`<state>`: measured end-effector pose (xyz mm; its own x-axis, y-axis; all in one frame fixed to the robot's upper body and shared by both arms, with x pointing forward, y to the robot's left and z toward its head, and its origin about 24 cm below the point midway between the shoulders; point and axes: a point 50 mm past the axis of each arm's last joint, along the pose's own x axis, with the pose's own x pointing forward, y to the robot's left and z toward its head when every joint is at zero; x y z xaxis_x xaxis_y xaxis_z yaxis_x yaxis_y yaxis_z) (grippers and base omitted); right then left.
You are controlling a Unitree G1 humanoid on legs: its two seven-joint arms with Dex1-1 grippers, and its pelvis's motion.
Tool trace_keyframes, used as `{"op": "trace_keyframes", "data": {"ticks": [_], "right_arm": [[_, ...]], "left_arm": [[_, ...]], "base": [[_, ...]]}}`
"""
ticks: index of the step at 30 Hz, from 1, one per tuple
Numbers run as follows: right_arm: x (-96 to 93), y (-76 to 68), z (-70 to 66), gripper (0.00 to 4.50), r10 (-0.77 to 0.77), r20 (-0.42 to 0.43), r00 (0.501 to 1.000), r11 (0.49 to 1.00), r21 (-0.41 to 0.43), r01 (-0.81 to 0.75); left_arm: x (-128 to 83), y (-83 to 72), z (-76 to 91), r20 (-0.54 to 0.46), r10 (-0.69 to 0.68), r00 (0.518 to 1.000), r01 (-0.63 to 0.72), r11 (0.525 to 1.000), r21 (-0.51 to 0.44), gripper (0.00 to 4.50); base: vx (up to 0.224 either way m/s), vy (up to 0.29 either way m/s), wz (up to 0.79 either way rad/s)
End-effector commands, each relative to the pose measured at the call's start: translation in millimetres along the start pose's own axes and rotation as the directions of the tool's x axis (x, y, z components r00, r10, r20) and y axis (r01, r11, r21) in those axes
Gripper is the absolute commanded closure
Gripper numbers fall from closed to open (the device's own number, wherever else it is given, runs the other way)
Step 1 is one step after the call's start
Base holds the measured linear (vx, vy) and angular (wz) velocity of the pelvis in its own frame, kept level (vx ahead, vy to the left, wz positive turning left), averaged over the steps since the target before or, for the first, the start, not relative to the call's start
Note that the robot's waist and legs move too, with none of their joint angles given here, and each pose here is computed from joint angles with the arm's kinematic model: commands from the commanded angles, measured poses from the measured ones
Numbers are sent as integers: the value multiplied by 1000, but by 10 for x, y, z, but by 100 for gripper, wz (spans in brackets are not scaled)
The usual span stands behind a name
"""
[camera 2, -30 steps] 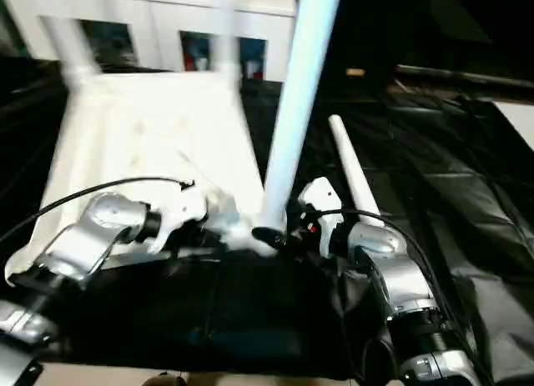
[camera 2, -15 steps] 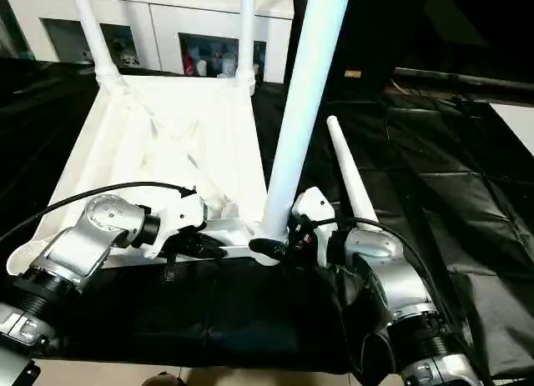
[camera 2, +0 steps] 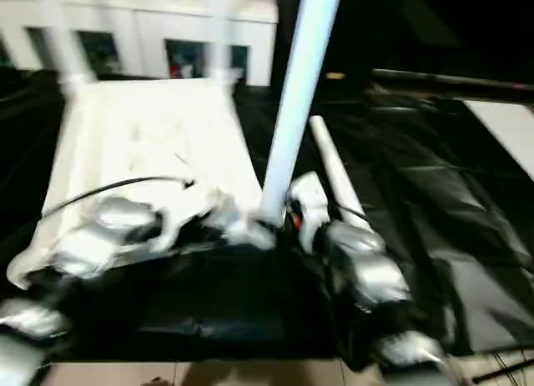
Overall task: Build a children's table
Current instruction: Rotate leg to tighten
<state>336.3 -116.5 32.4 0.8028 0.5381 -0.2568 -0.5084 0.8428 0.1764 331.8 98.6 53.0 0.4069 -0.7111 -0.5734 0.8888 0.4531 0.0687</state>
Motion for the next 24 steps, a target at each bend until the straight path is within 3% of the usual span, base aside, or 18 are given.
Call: {"op": "trace_keyframes", "data": {"ticks": [1, 3, 6, 8, 13, 14, 17, 20, 21, 23, 24], "right_arm": [[-30, -143, -371, 178, -232, -156, 960, 961, 115, 251], [-3, -121, -382, 178, -249, -162, 955, 954, 129, 271], [162, 64, -408, 180, -289, -185, 939, 922, 210, 325], [221, 143, -387, 180, -272, -182, 945, 934, 189, 305], [296, 227, -281, 180, -208, -119, 971, 961, 161, 226], [301, 232, -261, 124, -195, -105, 975, 964, 163, 210], [302, 224, -182, 104, -141, -64, 988, 978, 149, 149], [238, 169, -77, 90, -22, -38, 999, 999, 33, 23], [158, 136, -29, 90, 79, -41, 996, 996, -37, -81], [131, 126, -19, 90, 106, -45, 993, 992, -57, -109], [28, 81, -9, 90, 180, -72, 981, 974, -124, -187]], "left_arm": [[85, 24, 45, 9, 113, 994, -112, 990, -92, 450], [114, 16, 55, 5, 130, 991, -129, 986, -102, 450], [292, -120, 157, 16, 161, 987, -157, 978, -135, 450], [332, -185, 172, 15, 141, 990, -139, 983, -120, 450], [314, -150, 119, -15, 166, 986, -166, 980, -108, 450], [304, -139, 111, -17, 169, 985, -170, 979, -109, 450], [255, -101, 85, -21, 166, 986, -167, 981, -99, 450], [162, -91, 51, -13, 90, 996, -91, 995, -52, 450], [91, -113, 12, -15, 6, 1000, -7, 1000, -24, 450], [69, -116, -6, -24, -12, 1000, 12, 1000, -22, 450], [-9, -112, -52, -35, -63, 997, 64, 998, 10, 450]], "base": [[0, 0, 0], [0, 0, 0], [0, 0, 0], [0, 0, 0], [0, 0, 0], [0, 0, 0], [0, 0, 0], [0, 0, 0], [0, 0, 0], [0, 0, 0], [0, 0, 0]]}}
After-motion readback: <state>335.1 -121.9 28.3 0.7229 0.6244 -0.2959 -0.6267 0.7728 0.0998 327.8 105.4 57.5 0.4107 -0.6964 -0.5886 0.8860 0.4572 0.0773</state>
